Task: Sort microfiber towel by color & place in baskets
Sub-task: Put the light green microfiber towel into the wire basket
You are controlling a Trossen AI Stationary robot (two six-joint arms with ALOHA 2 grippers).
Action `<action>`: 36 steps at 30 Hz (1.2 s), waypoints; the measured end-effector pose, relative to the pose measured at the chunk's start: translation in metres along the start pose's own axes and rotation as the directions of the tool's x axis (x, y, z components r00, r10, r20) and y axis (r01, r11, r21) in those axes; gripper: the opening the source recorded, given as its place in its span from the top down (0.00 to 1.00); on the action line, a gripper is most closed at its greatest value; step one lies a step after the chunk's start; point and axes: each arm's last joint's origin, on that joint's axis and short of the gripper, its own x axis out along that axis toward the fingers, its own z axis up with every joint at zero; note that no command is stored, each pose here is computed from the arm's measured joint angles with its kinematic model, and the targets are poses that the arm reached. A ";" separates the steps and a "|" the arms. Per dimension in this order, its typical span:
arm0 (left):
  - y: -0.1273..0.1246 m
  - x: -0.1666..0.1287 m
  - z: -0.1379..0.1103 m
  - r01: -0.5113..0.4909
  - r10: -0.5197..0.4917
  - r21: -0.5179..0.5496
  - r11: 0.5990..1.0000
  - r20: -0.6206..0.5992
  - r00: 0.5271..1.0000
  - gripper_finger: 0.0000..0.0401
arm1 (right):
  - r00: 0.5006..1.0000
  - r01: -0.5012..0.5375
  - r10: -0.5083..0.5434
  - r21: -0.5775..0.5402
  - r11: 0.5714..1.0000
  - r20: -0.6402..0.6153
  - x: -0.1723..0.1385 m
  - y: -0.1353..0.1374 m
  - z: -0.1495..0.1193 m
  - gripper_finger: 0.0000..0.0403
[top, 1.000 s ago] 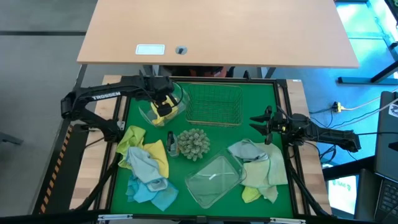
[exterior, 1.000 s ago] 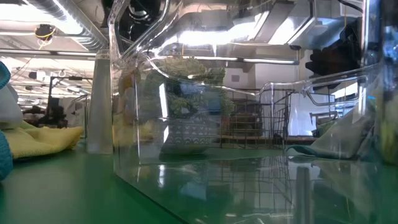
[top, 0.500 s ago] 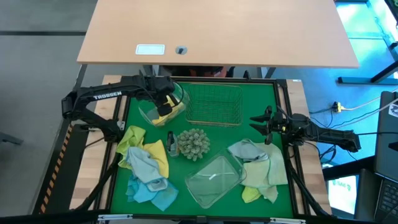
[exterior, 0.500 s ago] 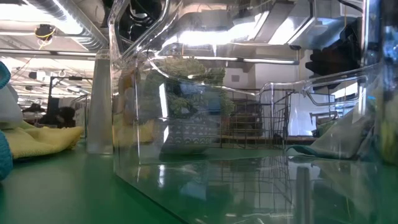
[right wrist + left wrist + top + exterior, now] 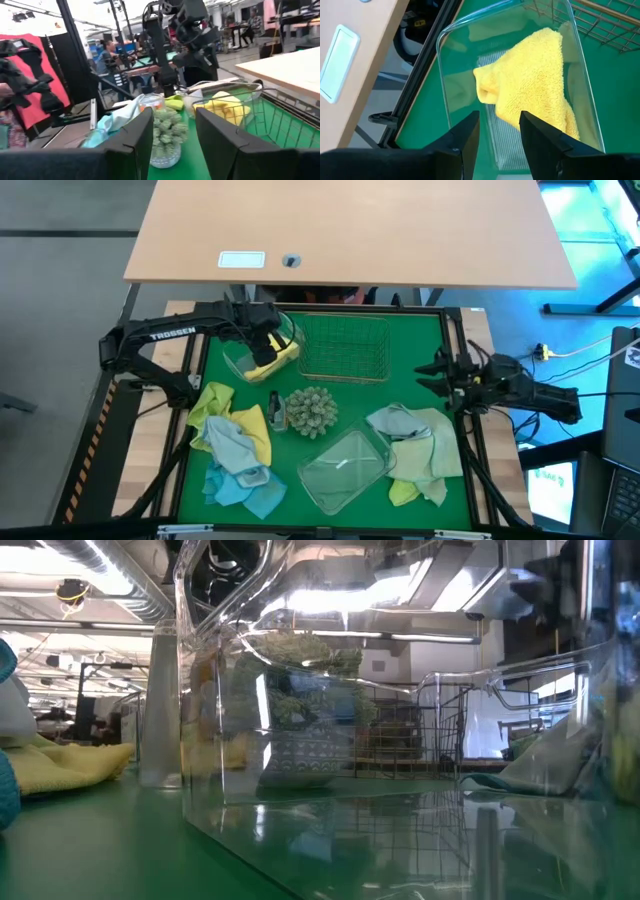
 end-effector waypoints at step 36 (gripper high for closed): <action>-0.009 -0.041 -0.105 0.329 -0.227 -0.140 0.934 0.480 0.848 0.67 | 0.751 -0.073 0.357 0.468 0.881 -0.556 0.070 0.042 0.041 0.63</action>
